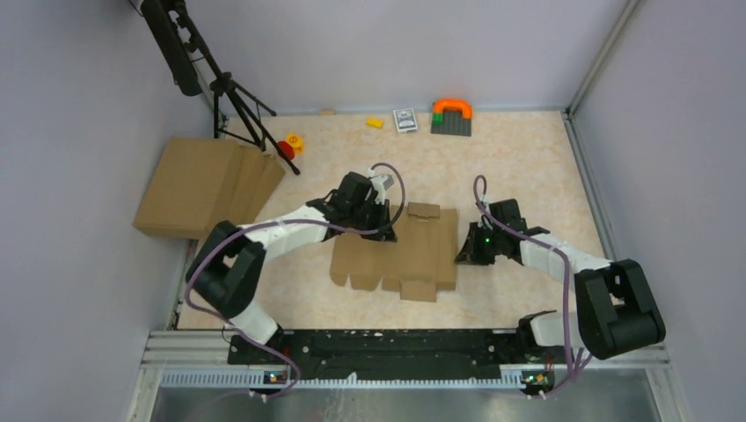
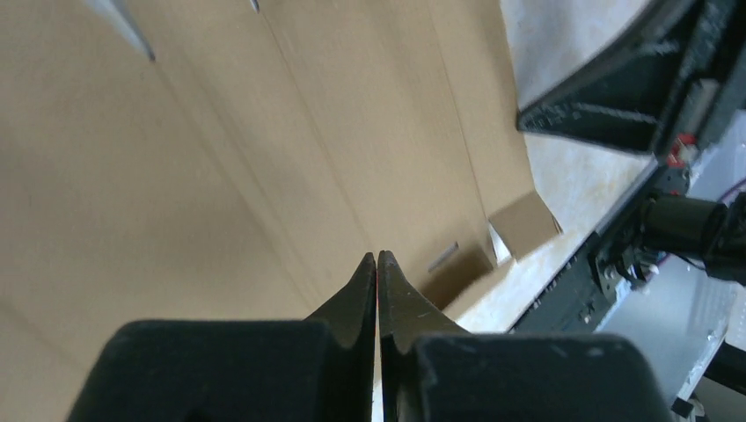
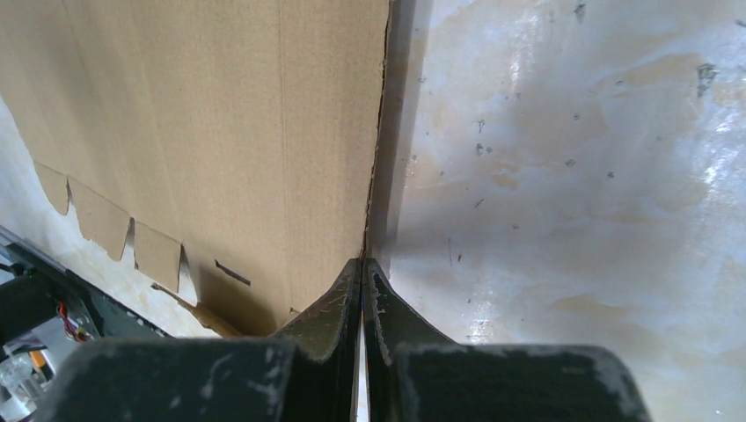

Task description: Fold the paper box

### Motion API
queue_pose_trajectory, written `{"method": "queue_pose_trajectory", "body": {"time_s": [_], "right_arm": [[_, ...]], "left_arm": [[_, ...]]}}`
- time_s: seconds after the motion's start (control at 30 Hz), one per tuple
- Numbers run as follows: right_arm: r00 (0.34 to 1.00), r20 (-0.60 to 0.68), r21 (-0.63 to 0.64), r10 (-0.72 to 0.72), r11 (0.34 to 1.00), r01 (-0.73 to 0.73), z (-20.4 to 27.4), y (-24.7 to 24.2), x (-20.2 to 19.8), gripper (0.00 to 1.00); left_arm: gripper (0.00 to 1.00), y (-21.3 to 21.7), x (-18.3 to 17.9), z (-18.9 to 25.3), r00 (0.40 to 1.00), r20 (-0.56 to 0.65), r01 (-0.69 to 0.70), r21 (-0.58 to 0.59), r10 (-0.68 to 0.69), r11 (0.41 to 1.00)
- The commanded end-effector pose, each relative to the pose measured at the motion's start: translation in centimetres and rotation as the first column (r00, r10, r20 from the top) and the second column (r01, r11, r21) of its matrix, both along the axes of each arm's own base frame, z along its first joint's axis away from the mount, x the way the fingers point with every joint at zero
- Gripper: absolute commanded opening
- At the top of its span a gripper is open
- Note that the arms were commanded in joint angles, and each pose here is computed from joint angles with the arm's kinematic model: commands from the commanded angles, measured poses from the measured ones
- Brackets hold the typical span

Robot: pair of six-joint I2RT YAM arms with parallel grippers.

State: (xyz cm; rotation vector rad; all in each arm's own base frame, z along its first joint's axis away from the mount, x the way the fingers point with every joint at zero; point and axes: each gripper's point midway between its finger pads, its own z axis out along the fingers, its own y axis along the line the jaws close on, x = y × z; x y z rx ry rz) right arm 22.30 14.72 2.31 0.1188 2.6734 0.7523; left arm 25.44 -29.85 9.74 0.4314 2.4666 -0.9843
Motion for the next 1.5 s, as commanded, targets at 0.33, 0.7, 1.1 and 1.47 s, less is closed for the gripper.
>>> {"method": "queue_pose_trajectory", "body": {"time_s": [0.33, 0.7, 1.1, 1.47], "right_arm": [[0.998, 0.067, 0.02, 0.008, 1.0, -0.009, 1.2, 1.1, 1.8, 0.13], [0.997, 0.039, 0.194, -0.063, 0.98, 0.055, 1.0, 2.6, 2.8, 0.39], [0.999, 0.037, 0.237, -0.039, 0.971, 0.029, 1.0, 3.2, 3.2, 0.0], [1.0, 0.019, 0.205, -0.011, 0.979, 0.007, 0.2, 2.8, 2.4, 0.0]], "left_arm": [[0.0, -7.1, 7.3, -3.4, 0.999, 0.025, 0.046, -0.049, -0.045, 0.998], [0.0, -7.9, 8.2, -5.8, 0.998, 0.023, 0.061, -0.011, -0.061, 0.998], [0.0, -8.3, 8.6, -5.6, 0.998, 0.031, 0.052, -0.023, -0.051, 0.998], [0.0, -11.2, 13.6, -1.1, 0.993, 0.112, 0.049, -0.158, -0.032, 0.986]]}}
